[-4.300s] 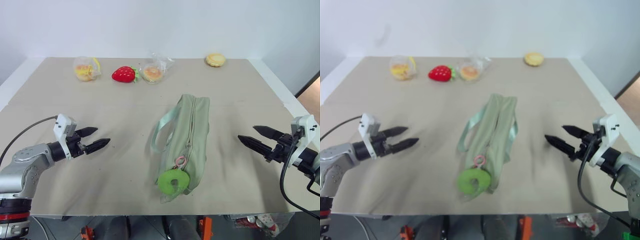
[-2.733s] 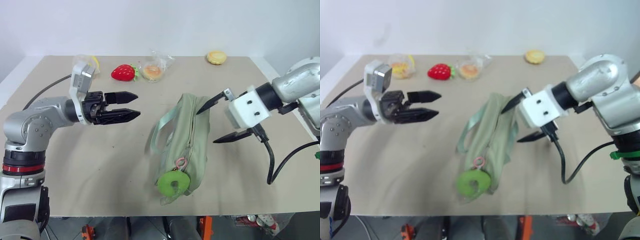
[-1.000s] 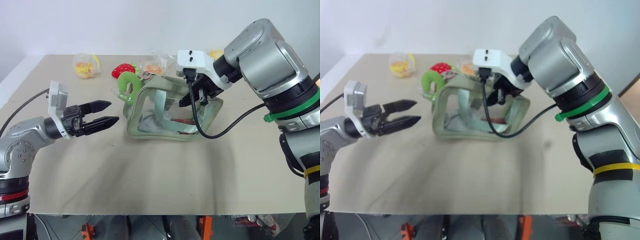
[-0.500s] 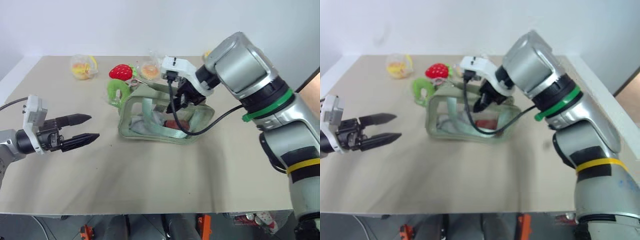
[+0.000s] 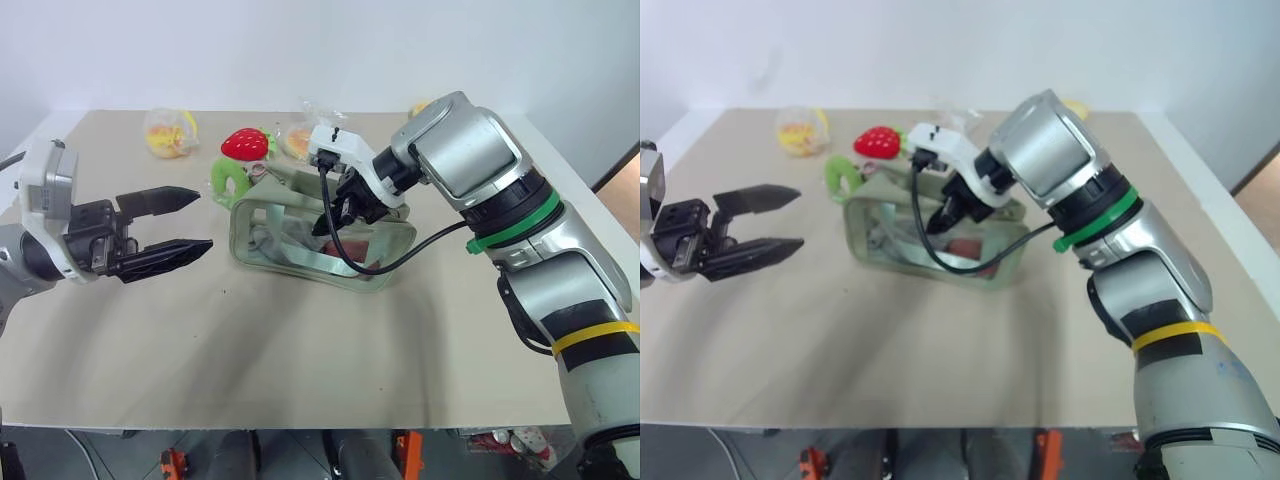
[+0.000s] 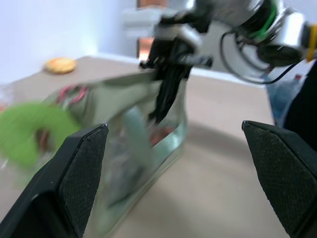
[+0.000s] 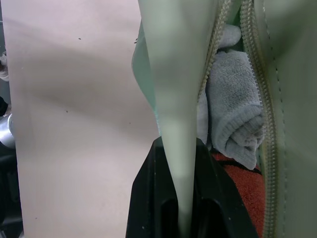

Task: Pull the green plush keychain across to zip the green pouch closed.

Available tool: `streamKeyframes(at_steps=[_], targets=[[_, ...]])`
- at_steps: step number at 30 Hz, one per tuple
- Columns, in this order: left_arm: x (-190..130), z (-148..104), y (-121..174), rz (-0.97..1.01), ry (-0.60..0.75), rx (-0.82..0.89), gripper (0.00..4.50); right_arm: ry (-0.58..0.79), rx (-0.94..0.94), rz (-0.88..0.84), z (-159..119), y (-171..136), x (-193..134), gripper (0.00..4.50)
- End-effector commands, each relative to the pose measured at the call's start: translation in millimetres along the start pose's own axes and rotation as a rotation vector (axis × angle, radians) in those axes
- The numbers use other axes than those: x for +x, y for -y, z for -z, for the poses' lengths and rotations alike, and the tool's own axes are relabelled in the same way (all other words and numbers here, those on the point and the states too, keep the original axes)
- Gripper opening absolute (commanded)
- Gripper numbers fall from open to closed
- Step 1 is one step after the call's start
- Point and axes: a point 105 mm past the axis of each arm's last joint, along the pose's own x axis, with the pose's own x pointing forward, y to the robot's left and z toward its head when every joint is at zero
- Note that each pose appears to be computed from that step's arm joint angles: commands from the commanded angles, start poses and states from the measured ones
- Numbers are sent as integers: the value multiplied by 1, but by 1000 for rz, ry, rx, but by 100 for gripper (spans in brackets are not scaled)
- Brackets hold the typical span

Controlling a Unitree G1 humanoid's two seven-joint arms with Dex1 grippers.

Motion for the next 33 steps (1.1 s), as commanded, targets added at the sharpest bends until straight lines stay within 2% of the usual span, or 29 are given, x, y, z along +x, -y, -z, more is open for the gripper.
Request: streamKeyframes(at_steps=[1,4,9,15,19,23,28,33], targets=[[1,-15,5,17,7,54,450,23,-37,8,0,-1,-3,4],[0,-13,4,17,4,52,450,49,-64,22,-2,1,-5,4],[0,-8,1,13,2,41,450,94,-147,6,-12,-4,-17,170],[0,-6,-3,11,11,30,450,276,-316,-205,-34,-36,-74,378],[-3,-4,-7,-3,20,14,450,386,-414,-240,-30,-49,-106,378],[-8,1,-13,-32,21,-10,450,443,-402,-161,-21,-37,-122,378],[-25,9,-23,-110,8,-49,450,403,-426,94,22,-10,-123,378],[-36,16,-32,-168,11,-90,450,437,-326,206,50,-4,-120,378]])
